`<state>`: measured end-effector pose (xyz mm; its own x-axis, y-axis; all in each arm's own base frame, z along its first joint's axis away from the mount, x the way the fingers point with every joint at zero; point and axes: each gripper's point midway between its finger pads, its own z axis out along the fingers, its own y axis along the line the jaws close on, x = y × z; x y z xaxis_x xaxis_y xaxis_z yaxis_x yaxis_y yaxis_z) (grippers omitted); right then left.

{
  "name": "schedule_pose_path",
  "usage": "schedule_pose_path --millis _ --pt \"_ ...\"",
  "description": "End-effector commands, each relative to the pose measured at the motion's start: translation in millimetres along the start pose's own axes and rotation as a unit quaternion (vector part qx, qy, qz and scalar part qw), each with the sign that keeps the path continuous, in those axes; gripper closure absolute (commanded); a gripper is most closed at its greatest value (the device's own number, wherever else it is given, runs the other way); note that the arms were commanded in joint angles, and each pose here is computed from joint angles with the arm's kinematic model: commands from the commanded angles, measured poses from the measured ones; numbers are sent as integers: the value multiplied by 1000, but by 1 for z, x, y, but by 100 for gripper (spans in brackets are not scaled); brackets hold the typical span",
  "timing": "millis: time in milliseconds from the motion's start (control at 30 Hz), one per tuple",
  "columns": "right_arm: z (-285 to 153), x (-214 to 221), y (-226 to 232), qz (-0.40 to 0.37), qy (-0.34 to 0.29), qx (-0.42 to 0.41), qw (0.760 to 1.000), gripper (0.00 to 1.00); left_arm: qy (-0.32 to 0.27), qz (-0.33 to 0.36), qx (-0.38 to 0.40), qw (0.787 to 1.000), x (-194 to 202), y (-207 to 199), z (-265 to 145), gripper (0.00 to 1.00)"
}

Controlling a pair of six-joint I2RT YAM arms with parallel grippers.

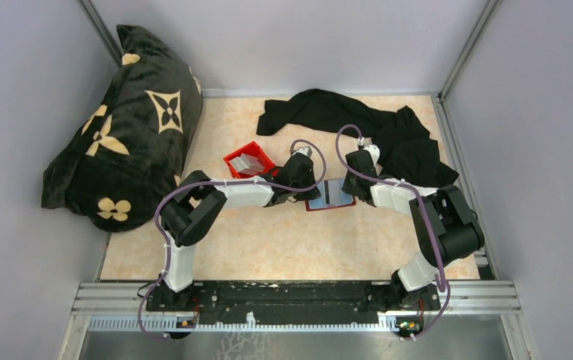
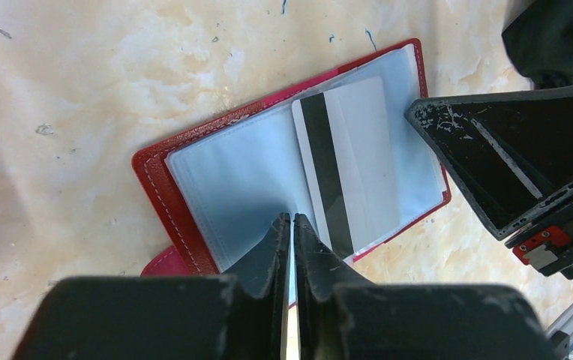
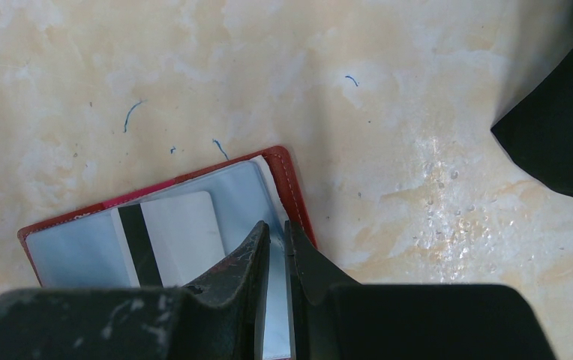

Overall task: Put the credit cards into the card holder
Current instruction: Insert the credit card into the card holder.

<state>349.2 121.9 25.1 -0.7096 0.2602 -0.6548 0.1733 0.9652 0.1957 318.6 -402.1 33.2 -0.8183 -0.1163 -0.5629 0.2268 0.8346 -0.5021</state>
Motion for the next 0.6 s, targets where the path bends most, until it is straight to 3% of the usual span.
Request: schedule_pose_path --millis 0,567 --pt "5 31 -9 -11 49 11 999 87 -5 15 -11 1000 -5 3 -2 91" --pt "7 33 -8 -13 52 7 999 87 26 69 -34 997 5 -13 19 94"
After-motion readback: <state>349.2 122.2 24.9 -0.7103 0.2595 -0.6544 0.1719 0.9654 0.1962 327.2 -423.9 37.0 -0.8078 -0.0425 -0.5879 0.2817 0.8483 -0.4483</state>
